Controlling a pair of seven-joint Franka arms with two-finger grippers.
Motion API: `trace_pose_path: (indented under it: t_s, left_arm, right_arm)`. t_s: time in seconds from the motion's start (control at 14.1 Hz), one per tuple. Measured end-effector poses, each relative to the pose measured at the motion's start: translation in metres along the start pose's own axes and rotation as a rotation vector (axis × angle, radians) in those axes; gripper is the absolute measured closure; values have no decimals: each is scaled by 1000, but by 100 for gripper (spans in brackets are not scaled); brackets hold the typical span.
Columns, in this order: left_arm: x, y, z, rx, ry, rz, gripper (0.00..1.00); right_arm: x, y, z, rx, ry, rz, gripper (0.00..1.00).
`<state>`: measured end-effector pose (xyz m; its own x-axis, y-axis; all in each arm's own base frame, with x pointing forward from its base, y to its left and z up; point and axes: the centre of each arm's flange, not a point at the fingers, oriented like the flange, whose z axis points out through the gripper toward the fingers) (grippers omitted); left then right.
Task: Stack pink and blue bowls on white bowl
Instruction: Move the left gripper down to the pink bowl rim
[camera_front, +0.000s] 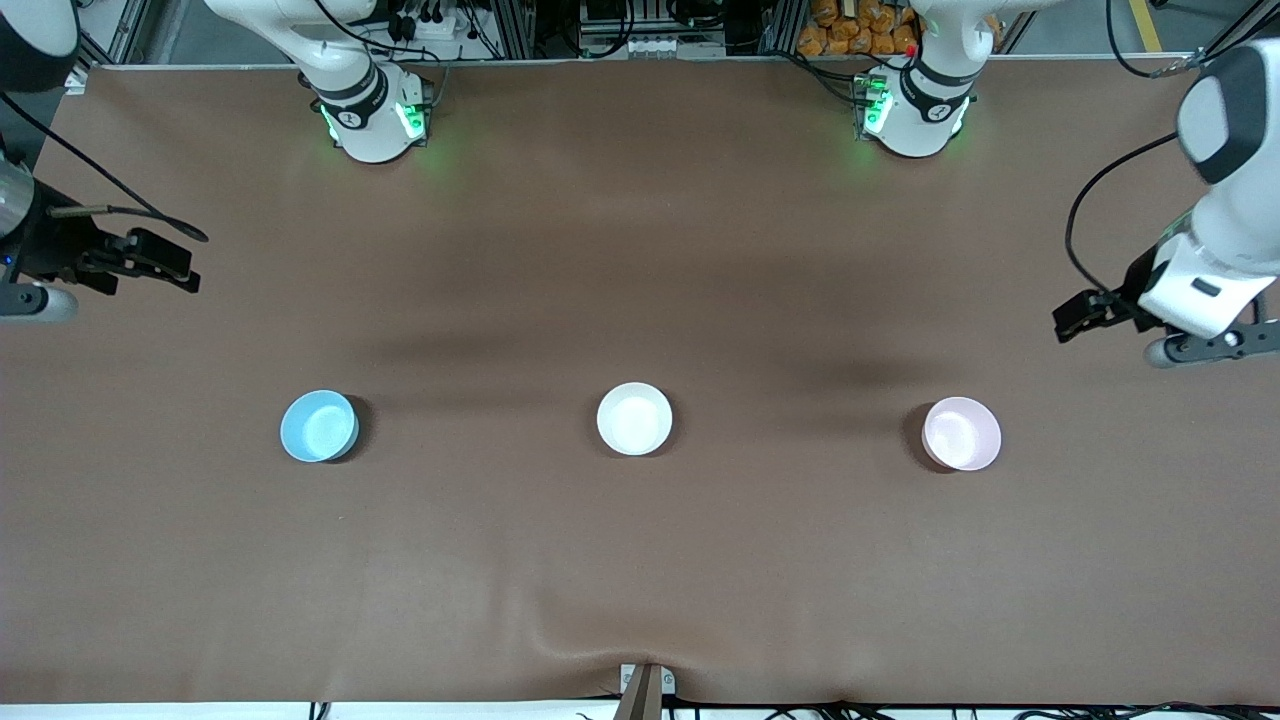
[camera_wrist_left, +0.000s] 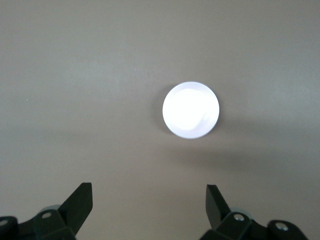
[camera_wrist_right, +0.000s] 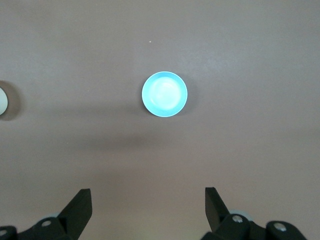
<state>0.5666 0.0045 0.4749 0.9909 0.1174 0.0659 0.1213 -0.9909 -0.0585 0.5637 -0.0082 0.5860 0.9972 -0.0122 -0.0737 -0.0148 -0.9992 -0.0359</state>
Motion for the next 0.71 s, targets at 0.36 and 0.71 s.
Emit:
trace_pose_path:
  t_s: [0.36, 0.71]
  left_arm:
    - [7, -13, 98, -27, 66, -24, 0]
    - [18, -11, 196, -55, 58, -31, 0]
  right_arm:
    - [9, 49, 15, -39, -18, 76, 0]
    - [22, 85, 44, -43, -46, 133, 0]
